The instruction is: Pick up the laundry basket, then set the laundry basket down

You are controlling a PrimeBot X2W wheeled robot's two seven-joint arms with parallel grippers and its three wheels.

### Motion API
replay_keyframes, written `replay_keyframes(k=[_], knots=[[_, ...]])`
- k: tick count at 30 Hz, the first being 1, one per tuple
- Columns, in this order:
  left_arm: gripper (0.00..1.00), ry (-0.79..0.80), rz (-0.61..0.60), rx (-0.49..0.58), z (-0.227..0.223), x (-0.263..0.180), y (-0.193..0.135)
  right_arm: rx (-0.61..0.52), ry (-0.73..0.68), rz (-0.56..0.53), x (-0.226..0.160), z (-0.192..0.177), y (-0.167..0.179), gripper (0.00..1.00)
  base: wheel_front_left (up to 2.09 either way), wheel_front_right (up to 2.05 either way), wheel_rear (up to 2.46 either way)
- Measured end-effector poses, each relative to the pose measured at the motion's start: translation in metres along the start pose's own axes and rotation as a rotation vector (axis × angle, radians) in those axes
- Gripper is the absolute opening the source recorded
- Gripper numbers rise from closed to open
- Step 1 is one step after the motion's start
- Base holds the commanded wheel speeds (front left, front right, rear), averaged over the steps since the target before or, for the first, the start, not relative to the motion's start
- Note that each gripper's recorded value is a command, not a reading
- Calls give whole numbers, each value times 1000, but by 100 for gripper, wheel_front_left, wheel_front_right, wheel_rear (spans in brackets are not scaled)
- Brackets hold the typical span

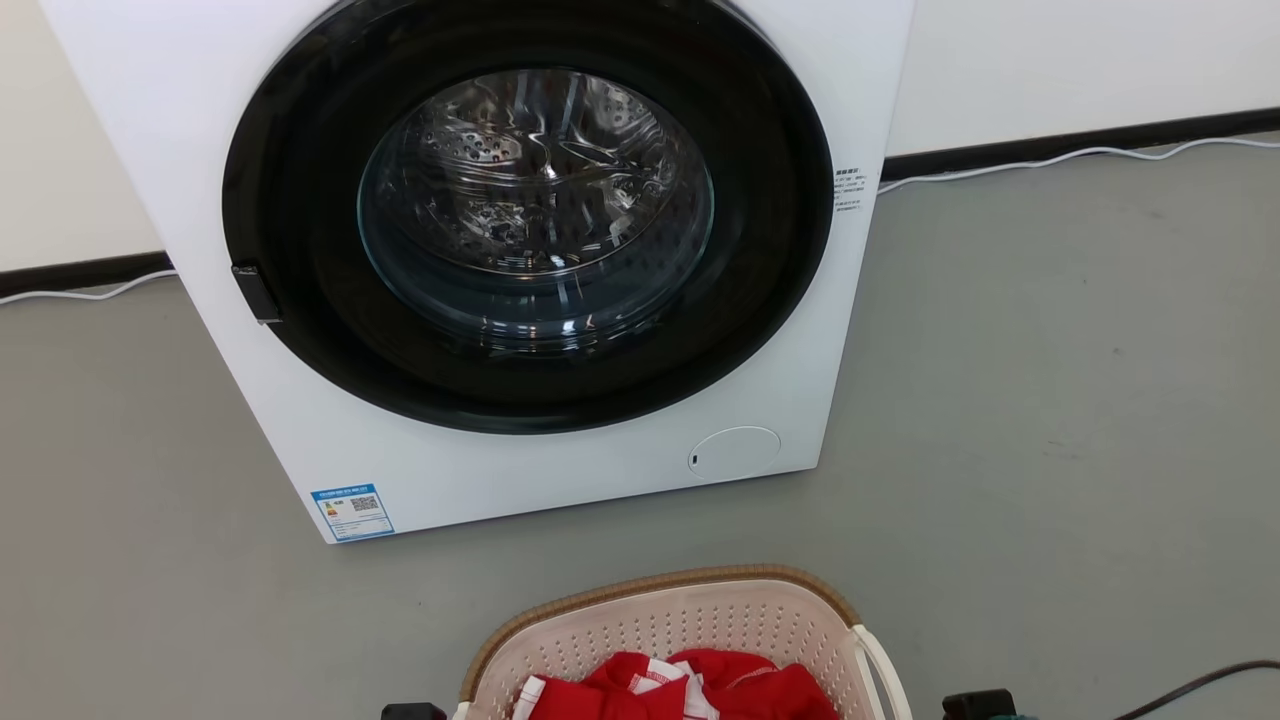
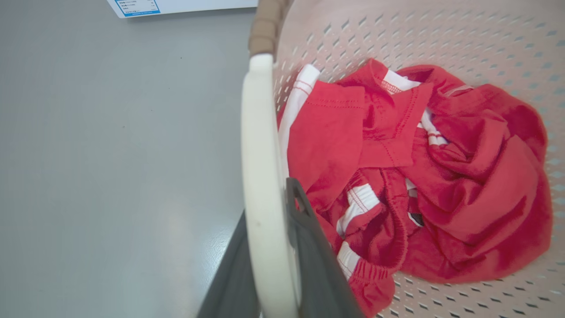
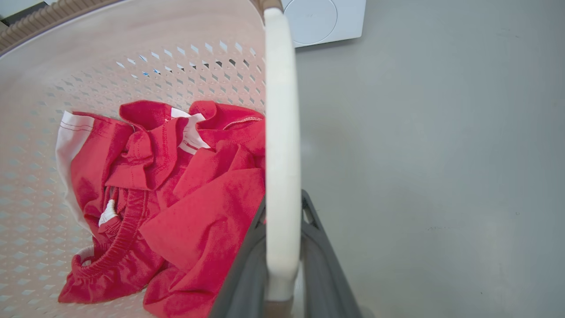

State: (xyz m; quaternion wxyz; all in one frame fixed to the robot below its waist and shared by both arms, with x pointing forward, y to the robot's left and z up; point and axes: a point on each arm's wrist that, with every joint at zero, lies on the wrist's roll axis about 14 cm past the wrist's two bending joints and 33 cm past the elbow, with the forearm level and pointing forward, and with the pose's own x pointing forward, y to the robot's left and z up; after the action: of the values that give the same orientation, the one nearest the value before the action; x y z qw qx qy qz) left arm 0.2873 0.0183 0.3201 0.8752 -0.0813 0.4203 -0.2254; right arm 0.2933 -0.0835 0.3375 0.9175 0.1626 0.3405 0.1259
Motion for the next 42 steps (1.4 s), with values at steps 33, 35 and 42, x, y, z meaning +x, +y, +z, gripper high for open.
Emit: replay_keyframes(k=[33, 35, 42], knots=[[0, 33, -3, 5, -9, 4, 0, 4, 30, 3, 2, -8, 0, 0, 0, 0, 0], [0, 35, -3, 6, -8, 4, 0, 9, 31, 3, 3, -7, 0, 0, 0, 0, 0], [0, 36, 1, 13, -5, 9, 3, 23, 33, 3, 7, -5, -1, 0, 0, 0, 0]])
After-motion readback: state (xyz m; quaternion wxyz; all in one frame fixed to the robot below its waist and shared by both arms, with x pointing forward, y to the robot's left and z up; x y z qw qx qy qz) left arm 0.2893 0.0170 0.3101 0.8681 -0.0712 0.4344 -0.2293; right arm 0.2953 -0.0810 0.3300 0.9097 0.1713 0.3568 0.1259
